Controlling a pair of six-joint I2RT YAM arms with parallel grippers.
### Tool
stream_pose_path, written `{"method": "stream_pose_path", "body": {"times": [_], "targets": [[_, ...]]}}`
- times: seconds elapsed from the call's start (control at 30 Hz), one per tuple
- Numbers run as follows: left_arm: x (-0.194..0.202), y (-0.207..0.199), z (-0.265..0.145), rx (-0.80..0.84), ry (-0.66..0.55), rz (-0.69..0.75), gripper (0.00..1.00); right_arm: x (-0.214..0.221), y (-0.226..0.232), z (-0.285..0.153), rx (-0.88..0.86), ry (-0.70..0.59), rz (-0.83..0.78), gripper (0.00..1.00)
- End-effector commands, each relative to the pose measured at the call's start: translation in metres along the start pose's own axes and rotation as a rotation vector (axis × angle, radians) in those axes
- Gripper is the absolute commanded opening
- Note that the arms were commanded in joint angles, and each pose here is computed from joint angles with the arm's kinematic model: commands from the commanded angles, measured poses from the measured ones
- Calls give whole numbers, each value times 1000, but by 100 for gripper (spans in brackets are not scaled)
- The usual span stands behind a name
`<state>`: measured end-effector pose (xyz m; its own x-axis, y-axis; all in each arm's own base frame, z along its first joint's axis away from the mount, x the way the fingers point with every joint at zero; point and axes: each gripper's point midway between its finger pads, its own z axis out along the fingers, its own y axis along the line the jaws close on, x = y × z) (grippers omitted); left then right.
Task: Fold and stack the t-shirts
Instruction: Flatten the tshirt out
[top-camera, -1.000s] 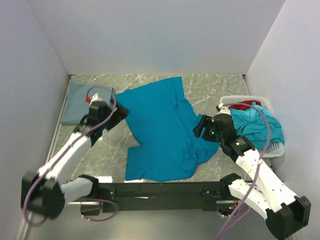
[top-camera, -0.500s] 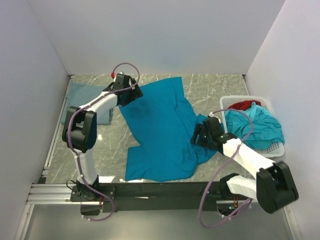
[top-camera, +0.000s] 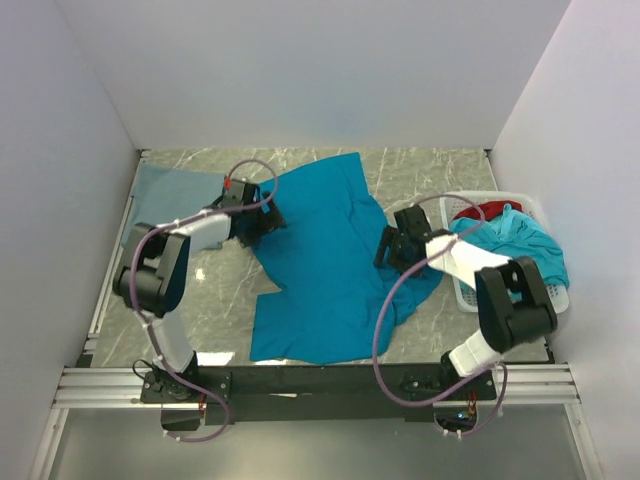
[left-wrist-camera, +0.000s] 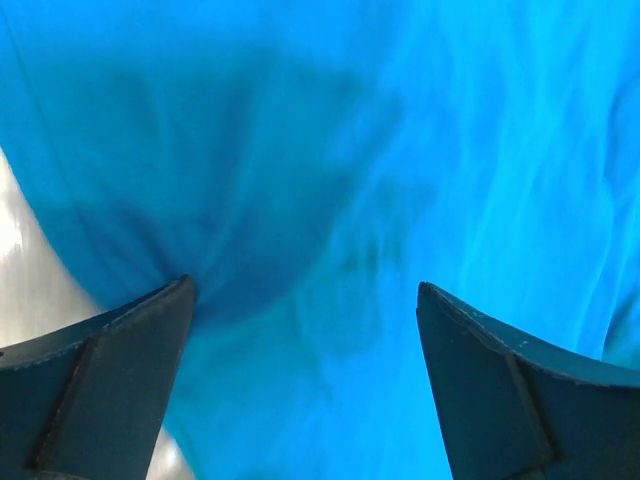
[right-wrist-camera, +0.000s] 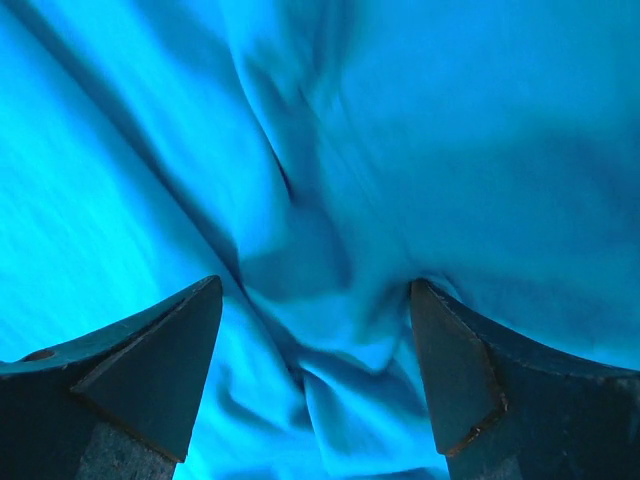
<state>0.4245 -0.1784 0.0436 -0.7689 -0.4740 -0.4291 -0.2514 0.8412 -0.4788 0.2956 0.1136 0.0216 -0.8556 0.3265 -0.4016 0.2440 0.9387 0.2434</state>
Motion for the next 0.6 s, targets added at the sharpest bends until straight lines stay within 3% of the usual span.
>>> {"method": "stream_pose_path", "body": {"times": [0.0,0.37,0.43,0.5,0.57], "targets": [[63,18,-23,-11,142,-19,100,-30,13,7,-11,-25,-28,82],[216,33,-90,51,407,-68,100,-84,89,53,-185,71,-112,84],[223,9,-113,150,387,-31,99,-98,111,54,-241,62,-135,86],[208,-10,-132,204,292,8,100,-120,132,45,-279,15,-168,88],[192,-14,-145,177,209,65,99,-141,153,29,-295,-47,-206,88]]}}
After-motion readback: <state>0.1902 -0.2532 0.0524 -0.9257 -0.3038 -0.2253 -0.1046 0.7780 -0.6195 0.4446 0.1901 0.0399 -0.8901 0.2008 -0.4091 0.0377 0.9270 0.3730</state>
